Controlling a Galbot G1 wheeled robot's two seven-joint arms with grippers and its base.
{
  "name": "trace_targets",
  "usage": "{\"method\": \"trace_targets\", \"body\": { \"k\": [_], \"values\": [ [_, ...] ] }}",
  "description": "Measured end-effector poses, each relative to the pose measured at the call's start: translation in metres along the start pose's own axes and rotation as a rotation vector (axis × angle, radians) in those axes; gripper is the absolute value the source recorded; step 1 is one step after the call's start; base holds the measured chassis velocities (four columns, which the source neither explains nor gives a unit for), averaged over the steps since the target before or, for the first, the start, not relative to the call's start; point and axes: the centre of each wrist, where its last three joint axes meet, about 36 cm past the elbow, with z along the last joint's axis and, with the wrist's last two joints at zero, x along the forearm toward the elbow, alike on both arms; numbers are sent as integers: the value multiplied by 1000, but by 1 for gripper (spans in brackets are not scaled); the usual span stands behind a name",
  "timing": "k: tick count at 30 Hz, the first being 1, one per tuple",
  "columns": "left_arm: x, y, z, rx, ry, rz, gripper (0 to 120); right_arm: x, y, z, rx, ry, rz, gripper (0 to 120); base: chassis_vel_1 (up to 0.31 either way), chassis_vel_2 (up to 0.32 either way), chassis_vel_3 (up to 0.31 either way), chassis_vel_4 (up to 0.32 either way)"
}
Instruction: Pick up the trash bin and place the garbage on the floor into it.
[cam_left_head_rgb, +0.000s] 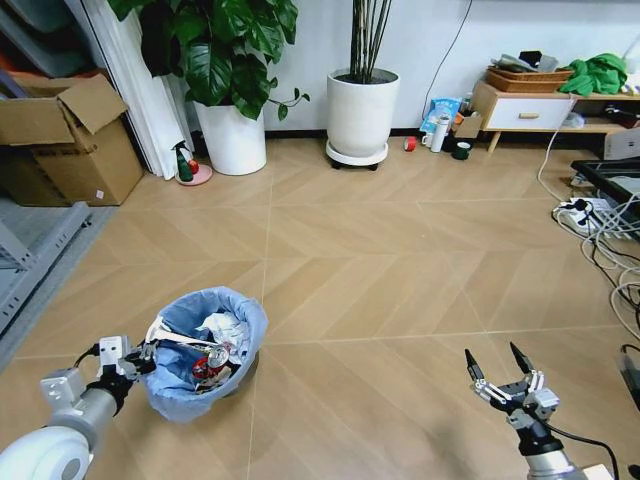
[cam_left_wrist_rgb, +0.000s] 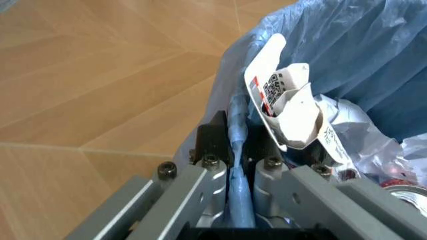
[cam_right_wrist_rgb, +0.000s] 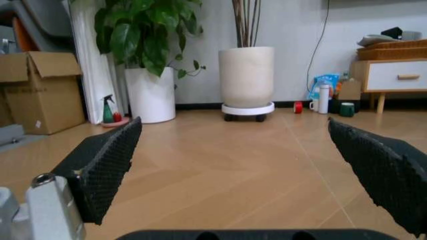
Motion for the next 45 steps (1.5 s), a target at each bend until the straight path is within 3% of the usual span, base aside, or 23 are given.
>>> {"method": "trace_targets", "body": {
  "k": [32, 41, 45],
  "values": [
    [2, -1, 5, 20, -4, -12, 0, 4, 0, -2, 4, -5, -8, 100, 110, -111, -107, 117],
    [-31, 9, 4, 47, -1, -86, 0, 7, -2, 1, 6, -22, -7, 100, 4, -6, -7, 6],
    [-64, 33, 2, 72, 34, -151, 0, 16, -5, -2, 15, -10, 5, 100, 0, 0, 0, 0]
  ]
}}
